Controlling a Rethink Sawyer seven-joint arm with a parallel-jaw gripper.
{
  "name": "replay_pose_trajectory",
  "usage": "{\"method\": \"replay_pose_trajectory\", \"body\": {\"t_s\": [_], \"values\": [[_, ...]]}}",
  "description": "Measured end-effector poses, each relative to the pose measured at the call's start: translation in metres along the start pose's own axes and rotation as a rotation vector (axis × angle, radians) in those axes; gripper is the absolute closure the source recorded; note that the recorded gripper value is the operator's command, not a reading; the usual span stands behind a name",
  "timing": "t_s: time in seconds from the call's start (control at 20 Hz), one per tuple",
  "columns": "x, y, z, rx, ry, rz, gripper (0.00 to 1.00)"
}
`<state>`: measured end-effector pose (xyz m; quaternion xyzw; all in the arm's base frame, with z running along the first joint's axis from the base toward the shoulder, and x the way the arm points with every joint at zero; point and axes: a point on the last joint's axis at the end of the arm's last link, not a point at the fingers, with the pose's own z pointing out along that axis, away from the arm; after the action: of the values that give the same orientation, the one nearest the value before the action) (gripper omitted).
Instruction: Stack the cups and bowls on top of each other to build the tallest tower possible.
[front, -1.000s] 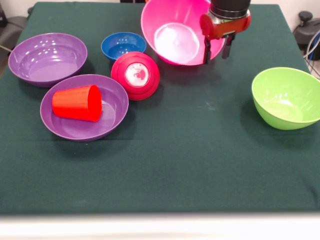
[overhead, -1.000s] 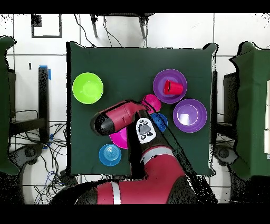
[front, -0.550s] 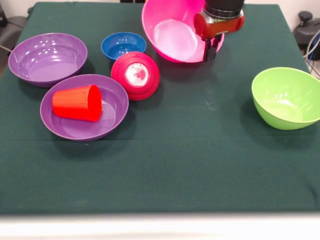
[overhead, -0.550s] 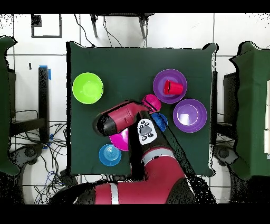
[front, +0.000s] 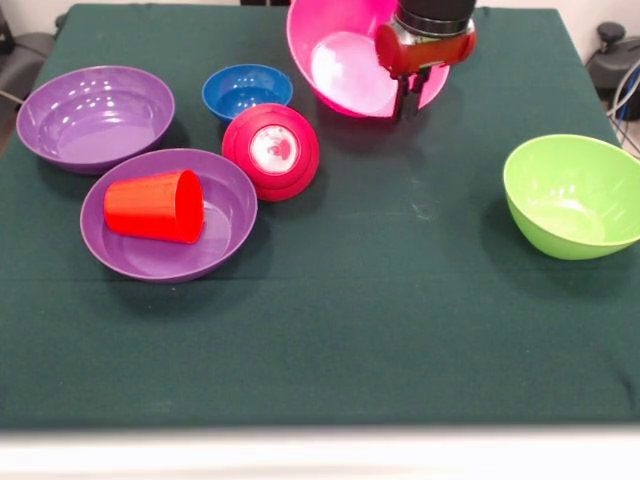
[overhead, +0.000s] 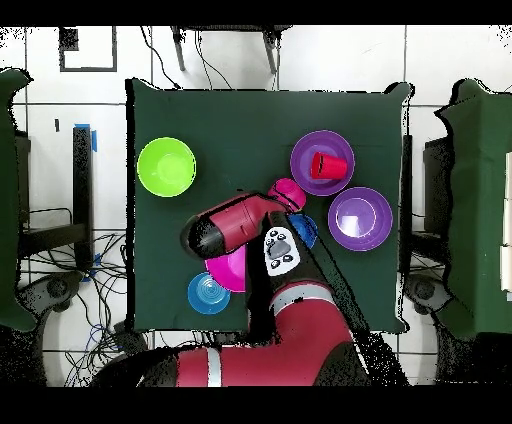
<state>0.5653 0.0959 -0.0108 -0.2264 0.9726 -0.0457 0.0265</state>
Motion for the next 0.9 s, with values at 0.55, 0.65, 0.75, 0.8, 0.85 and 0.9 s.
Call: {"method": "replay_pose_trajectory", "body": {"t_s": [0.55,0.65,0.75,0.8,0.85,0.9], "values": [[0.0037,-0.006,-0.0035,0.011,0.055,0.005,0.0],[0.0041,-0.0071,-0.0052,0.014,0.063,0.005,0.0],[0.0041,-0.0077,-0.0063,0.015,0.066,0.006,0.0],[0.0041,-0.0077,-0.0064,0.015,0.066,0.006,0.0],[0.0042,-0.0076,-0.0063,0.015,0.066,0.006,0.0],[0.0042,-0.0076,-0.0063,0.015,0.066,0.006,0.0]]}}
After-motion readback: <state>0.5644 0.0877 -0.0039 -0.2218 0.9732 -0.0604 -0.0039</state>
